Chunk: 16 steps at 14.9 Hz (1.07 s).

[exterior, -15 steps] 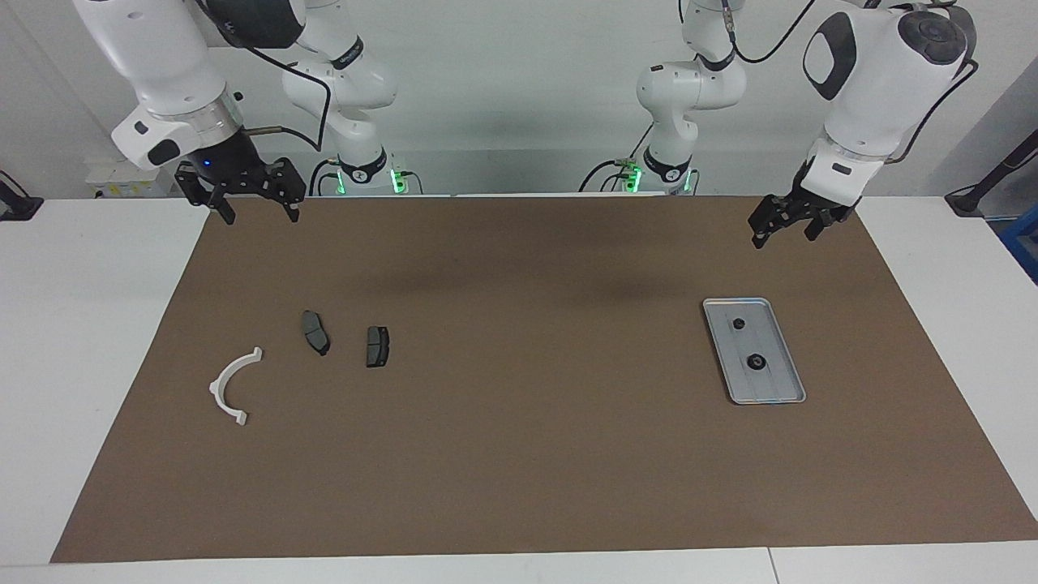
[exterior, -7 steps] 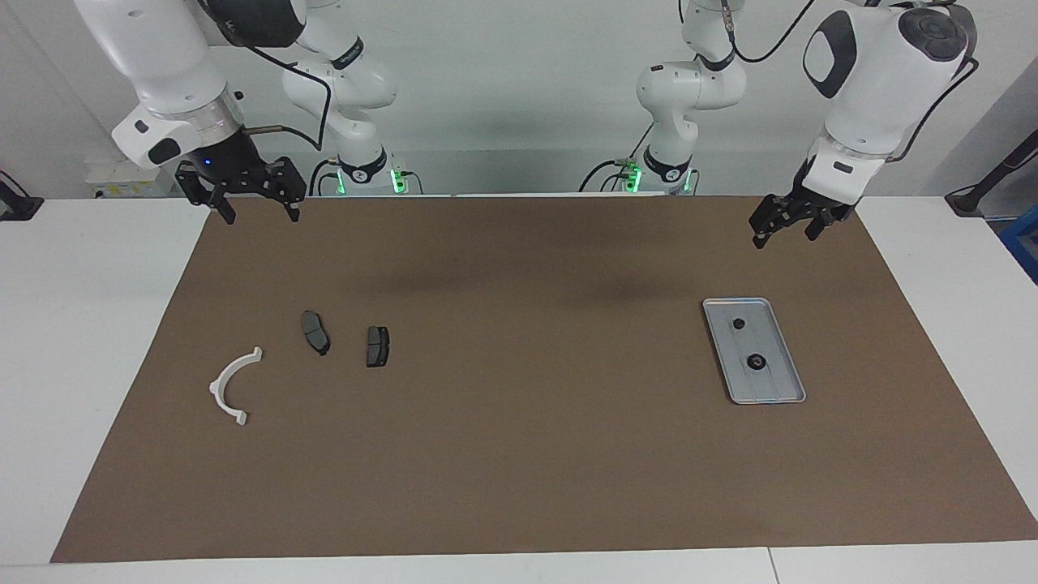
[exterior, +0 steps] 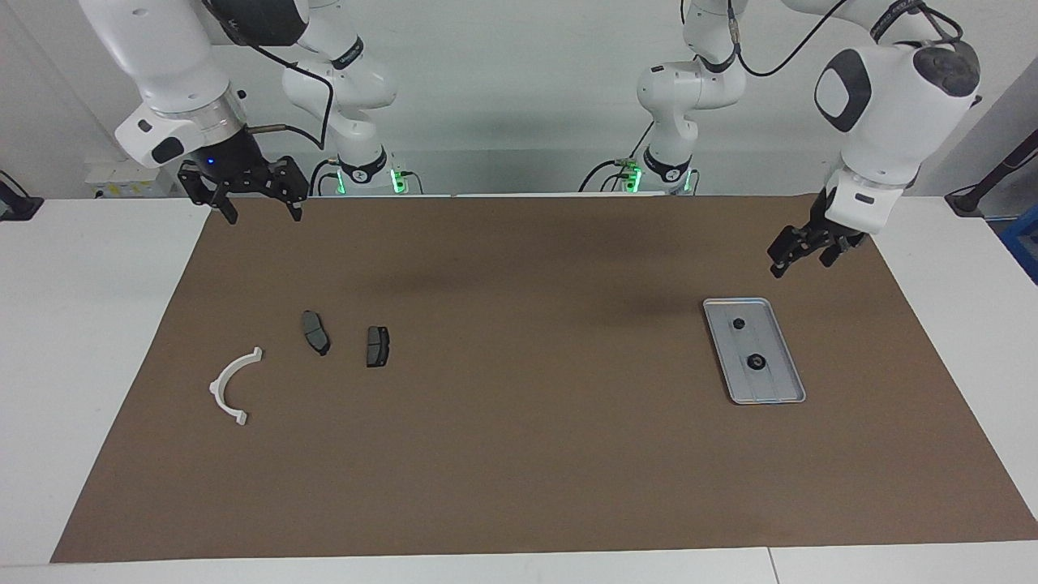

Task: Place bearing gear from tray to pile
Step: 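Reach the left gripper into the metal tray and grasp a bearing gear, then carry the bearing gear with the left gripper to the table centre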

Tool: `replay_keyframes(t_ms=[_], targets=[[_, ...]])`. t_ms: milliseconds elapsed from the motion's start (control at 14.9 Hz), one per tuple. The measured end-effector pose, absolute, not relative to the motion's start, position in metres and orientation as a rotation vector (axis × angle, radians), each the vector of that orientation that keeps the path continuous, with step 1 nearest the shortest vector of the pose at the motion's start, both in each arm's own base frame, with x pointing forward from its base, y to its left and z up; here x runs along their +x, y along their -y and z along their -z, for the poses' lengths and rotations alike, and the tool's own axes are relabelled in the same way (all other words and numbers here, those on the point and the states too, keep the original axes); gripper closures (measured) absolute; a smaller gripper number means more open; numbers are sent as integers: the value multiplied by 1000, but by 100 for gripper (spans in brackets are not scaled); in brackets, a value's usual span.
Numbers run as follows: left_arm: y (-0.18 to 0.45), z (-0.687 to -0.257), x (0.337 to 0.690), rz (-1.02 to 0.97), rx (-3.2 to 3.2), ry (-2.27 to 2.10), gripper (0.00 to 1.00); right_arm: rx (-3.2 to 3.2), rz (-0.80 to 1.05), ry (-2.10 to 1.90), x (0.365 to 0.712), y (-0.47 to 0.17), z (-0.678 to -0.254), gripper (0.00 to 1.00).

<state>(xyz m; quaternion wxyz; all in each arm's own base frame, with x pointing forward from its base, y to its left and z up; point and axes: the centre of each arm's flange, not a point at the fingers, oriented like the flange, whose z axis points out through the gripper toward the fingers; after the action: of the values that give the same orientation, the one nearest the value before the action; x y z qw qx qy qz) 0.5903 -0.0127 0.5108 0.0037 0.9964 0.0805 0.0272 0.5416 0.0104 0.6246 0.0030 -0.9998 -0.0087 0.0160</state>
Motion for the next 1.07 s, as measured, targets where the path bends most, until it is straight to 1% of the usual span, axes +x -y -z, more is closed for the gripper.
replay_keyframes(t_ms=[134, 268, 403, 537, 738, 805, 872, 940, 1007, 1074], targets=[[5, -469, 611, -85, 3121, -271, 0, -3135, -50, 31, 541, -12, -625, 0], [-3, -428, 623, -76, 3119, -288, 0, -3135, -46, 39, 541, -15, -626, 0], [-4, -382, 626, -61, 3117, -290, 0, -3135, -18, 45, 543, -17, -628, 0], [-3, -350, 624, -23, 3118, -289, 0, -3135, 5, 48, 544, -18, -629, 0], [-1, -328, 619, 38, 3120, -284, 0, -3134, 13, 50, 544, -19, -631, 0], [-1, -323, 616, 52, 3121, -284, 7, -3134, 16, 51, 544, -19, -632, 0], [-1, -320, 615, 56, 3121, -284, 10, -3134, 19, 51, 543, -19, -633, 0], [-1, -319, 614, 53, 3121, -284, 10, -3133, 23, 51, 543, -19, -634, 0], [0, -319, 615, 43, 3120, -283, 18, -3133, 26, 51, 542, -19, -636, 0], [0, -318, 615, 30, 3120, -283, 20, -3133, 29, 51, 541, -19, -637, 0]])
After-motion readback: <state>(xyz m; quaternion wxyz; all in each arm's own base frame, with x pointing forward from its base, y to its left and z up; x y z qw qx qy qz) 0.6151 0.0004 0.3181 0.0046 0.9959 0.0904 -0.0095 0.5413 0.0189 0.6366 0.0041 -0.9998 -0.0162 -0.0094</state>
